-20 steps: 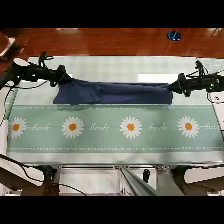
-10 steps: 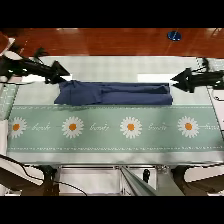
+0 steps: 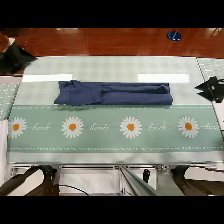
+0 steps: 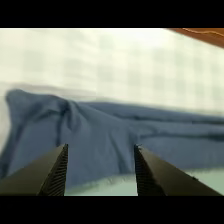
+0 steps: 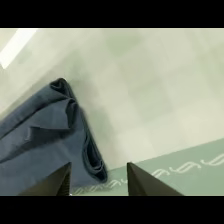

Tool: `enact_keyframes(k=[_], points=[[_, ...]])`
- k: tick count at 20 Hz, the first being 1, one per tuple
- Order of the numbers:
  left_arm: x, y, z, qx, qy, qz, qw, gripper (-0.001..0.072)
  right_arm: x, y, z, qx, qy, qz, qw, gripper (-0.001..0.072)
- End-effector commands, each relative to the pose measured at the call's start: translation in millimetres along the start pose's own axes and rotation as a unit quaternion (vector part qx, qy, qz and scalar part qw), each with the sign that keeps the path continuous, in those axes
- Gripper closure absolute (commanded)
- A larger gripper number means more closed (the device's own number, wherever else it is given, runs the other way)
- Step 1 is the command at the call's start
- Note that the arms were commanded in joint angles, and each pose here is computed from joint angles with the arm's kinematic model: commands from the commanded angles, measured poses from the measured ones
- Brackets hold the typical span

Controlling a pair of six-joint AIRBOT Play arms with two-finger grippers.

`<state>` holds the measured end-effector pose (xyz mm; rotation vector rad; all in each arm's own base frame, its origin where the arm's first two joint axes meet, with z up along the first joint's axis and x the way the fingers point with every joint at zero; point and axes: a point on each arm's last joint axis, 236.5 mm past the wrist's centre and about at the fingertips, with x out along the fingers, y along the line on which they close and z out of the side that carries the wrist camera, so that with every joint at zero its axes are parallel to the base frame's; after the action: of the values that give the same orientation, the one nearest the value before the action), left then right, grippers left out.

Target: Fold the shirts.

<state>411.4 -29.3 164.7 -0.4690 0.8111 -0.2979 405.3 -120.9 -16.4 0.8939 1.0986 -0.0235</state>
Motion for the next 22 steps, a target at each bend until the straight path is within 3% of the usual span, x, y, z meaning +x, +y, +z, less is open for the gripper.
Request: enact_keyframes(k=[1,4,12,13,14,15,16,17,18,22], points=[[8.7,-58.4,-72.6,0.063,0.004,-0.040,0.997,0.0202,47.5,-4.2,-17.7,0.030,0.037,0.033,0.998,0.0304],[36.6,-88.3,-110.8,0.077,0.022,-0.069,0.994,0.0201,88.4,14.3,-36.4,0.028,0.087,0.068,0.993,0.0304],[67.8,-92.9,-115.0,0.039,0.032,-0.073,0.996,0.0202,142.9,60.6,-63.1,-0.026,0.149,0.075,0.986,0.0318],[69.8,-93.3,-115.4,0.033,0.034,-0.075,0.996,0.0202,144.5,73.5,-65.8,-0.048,0.153,0.079,0.984,0.0437],[71.6,-94.2,-115.5,0.027,0.035,-0.078,0.996,0.0202,144.8,86.5,-68.8,-0.075,0.158,0.087,0.981,0.0613],[73.3,-95.9,-115.8,0.021,0.036,-0.082,0.996,0.0203,142.1,100.6,-71.9,-0.103,0.167,0.096,0.976,0.0689],[74.9,-96.1,-116.8,0.018,0.038,-0.083,0.996,0.0218,135.1,111.8,-73.3,-0.120,0.175,0.103,0.972,0.0689],[76.9,-95.0,-118.1,0.017,0.041,-0.082,0.996,0.0379,122.9,120.9,-70.9,-0.136,0.171,0.104,0.970,0.0689],[78.9,-94.0,-119.9,0.018,0.045,-0.081,0.995,0.0687,107.6,122.0,-67.2,-0.147,0.160,0.087,0.972,0.0690],[108.5,-108.3,-138.2,0.064,0.059,-0.089,0.992,0.0686,24.3,122.8,-82.2,-0.219,0.125,0.006,0.968,0.0690]])
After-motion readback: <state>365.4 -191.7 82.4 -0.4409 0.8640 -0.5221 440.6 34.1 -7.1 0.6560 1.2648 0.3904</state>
